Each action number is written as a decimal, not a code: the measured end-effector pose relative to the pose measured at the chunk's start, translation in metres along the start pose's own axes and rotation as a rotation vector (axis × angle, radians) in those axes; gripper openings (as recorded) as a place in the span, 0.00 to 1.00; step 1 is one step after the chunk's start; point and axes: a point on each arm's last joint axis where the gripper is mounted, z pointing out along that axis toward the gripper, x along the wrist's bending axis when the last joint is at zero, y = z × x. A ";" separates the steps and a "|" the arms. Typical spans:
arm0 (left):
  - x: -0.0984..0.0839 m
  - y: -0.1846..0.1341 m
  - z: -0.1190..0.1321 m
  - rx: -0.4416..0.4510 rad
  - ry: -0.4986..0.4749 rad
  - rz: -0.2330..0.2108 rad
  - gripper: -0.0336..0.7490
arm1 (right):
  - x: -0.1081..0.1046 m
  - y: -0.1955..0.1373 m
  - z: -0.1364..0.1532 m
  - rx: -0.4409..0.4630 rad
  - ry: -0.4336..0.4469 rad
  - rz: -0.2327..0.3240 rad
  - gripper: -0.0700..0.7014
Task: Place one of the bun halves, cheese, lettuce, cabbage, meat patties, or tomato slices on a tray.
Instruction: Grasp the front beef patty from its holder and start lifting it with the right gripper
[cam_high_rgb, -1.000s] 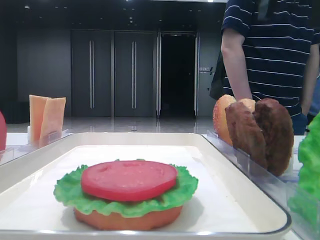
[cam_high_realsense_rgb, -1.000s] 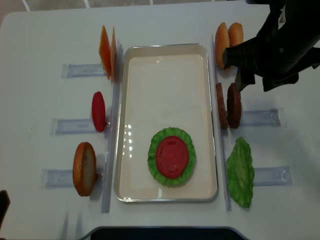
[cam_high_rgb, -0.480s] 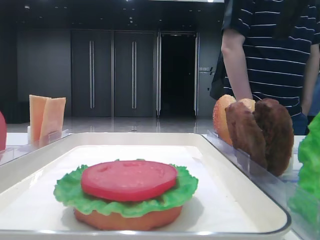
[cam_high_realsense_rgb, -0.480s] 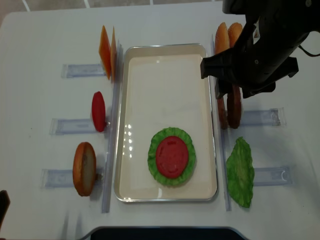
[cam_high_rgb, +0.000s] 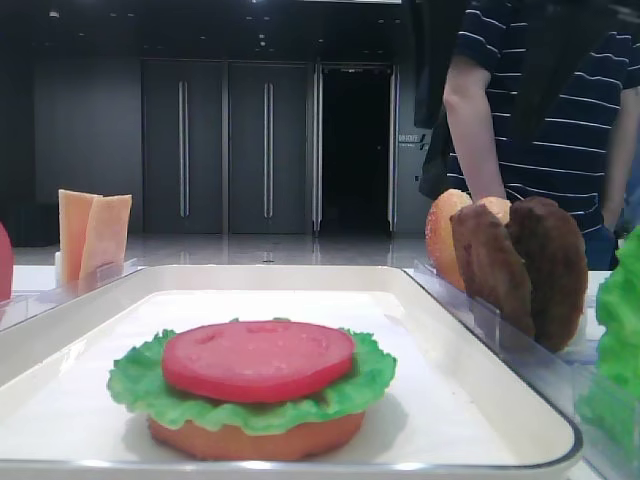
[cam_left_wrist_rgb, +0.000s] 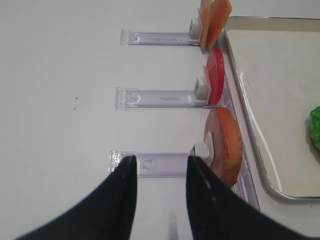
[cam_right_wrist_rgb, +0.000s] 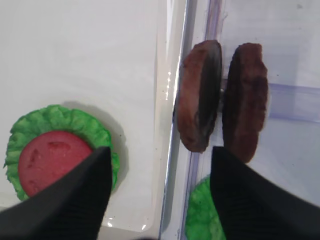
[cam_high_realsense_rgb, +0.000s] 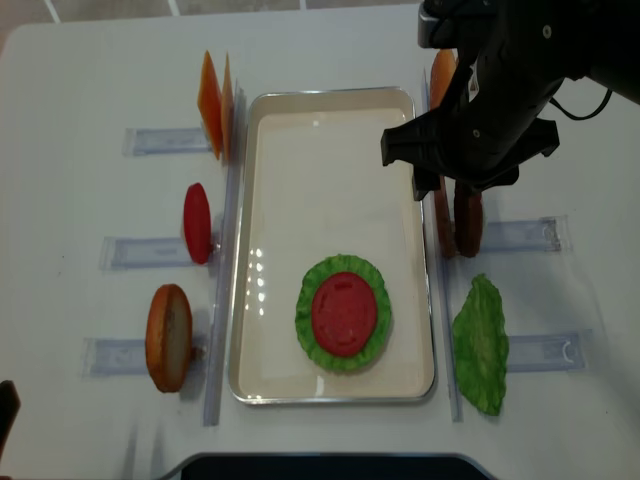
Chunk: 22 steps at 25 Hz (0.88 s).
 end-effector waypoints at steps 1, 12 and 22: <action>0.000 0.000 0.000 0.000 0.000 0.000 0.38 | 0.000 0.001 0.003 0.004 -0.002 -0.001 0.66; 0.000 0.000 0.000 0.000 0.000 0.000 0.38 | 0.004 0.009 0.024 0.017 -0.008 -0.020 0.66; 0.000 0.000 0.000 0.000 0.000 0.000 0.38 | 0.004 0.012 0.040 0.033 -0.027 -0.035 0.65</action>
